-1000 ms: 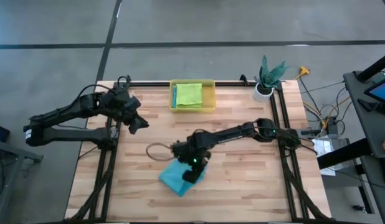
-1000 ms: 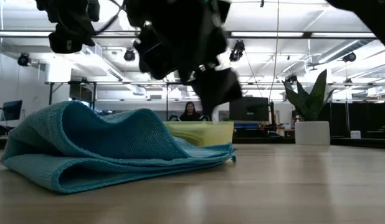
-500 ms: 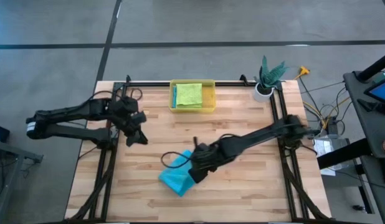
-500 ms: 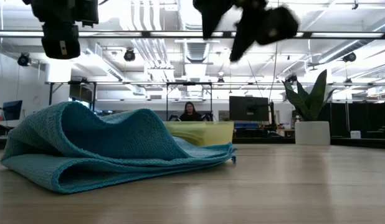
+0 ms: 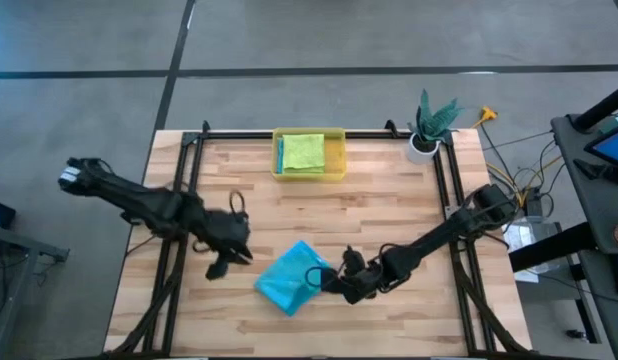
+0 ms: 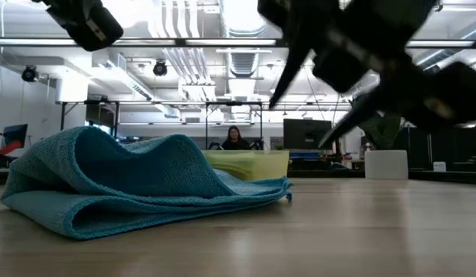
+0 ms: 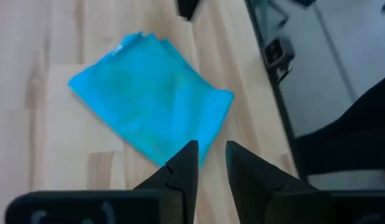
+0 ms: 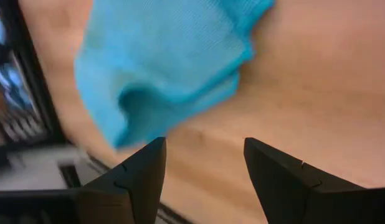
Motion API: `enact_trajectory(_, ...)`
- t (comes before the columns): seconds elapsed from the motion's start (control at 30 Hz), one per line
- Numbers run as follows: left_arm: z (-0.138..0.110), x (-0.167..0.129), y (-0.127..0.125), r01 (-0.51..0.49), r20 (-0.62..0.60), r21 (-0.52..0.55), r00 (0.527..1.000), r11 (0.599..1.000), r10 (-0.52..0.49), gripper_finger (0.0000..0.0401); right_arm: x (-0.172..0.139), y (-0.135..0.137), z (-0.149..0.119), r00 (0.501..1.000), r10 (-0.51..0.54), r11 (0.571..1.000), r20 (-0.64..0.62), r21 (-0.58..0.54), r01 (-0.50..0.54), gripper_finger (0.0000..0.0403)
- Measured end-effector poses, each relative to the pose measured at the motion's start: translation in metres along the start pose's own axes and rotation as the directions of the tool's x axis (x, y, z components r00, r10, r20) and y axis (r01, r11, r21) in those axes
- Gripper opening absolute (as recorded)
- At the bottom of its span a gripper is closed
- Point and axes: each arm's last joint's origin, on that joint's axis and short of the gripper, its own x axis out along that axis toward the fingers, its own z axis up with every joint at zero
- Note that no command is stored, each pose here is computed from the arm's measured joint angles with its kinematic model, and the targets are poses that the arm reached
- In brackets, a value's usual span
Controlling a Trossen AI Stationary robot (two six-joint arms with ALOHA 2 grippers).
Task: Fold microfiber towels
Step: Fold the blue microfiber cloth
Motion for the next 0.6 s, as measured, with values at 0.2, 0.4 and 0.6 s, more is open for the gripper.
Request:
enact_trajectory(0.2, -0.001, 0.041, -0.012, -0.002, -0.087, 0.058, 0.996, 0.998, 0.007, 0.0053, 0.012, -0.022, 0.008, 0.997, 0.067, 0.973, 0.028, 0.219, -0.071, 0.0205)
enact_trajectory(0.4, 0.009, 0.065, -0.016, 0.013, -0.103, 0.188, 0.995, 0.982, 0.006, 0.0052, 0.032, -0.018, 0.006, 0.991, 0.133, 0.954, -0.013, 0.272, -0.124, 0.0191)
enact_trajectory(0.6, 0.017, 0.071, -0.018, 0.023, -0.117, 0.255, 0.993, 0.967, 0.007, 0.0052, 0.053, -0.008, 0.009, 0.997, 0.08, 0.956, 0.01, 0.282, -0.079, 0.0189)
